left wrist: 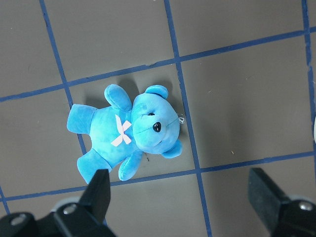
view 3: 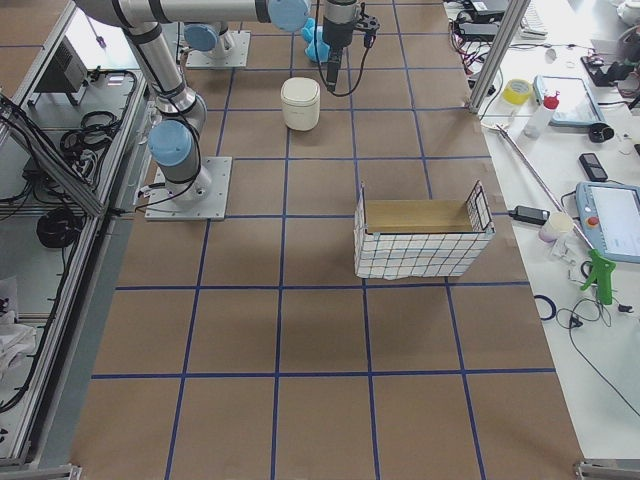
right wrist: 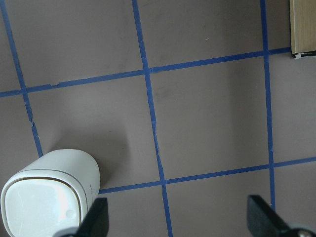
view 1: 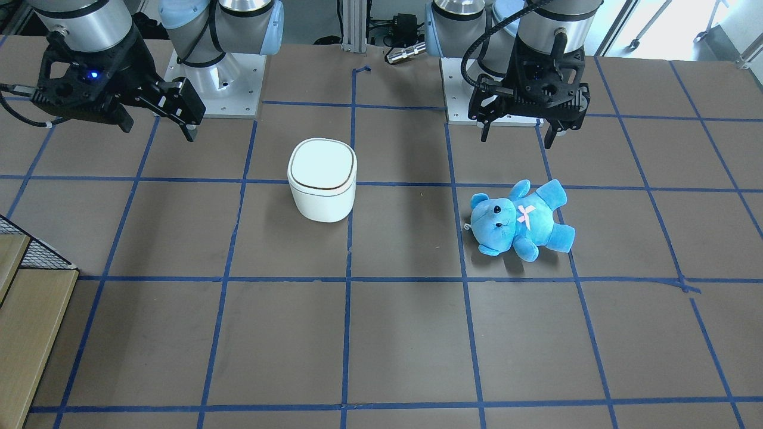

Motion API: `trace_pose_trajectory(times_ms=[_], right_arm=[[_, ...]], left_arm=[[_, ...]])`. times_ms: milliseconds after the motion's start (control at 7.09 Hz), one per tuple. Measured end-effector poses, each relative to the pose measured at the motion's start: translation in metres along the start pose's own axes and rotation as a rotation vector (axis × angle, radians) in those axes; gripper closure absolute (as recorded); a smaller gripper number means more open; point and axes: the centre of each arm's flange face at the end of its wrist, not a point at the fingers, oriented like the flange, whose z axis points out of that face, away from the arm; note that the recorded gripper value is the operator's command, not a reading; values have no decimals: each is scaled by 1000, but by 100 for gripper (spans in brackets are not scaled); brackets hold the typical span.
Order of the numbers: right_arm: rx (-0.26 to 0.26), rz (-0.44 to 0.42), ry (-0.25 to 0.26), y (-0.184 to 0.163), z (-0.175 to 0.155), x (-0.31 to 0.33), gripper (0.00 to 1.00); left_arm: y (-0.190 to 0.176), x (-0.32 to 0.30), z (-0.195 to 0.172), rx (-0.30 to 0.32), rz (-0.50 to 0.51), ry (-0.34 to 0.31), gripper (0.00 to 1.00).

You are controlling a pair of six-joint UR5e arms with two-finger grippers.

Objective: Open trash can with right arm

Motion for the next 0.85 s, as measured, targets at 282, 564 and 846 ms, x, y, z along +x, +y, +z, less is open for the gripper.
trace_pose_trajectory(times_ms=[282, 564, 846], right_arm=[[1, -1, 2, 0, 0, 0, 0], [6, -1, 4, 0, -2, 0, 0], [9, -2, 5, 0, -3, 1, 0]], left_arm=[[0, 0, 0, 0, 0, 0, 0], [0, 0, 0, 0, 0, 0, 0], [0, 0, 0, 0, 0, 0, 0]])
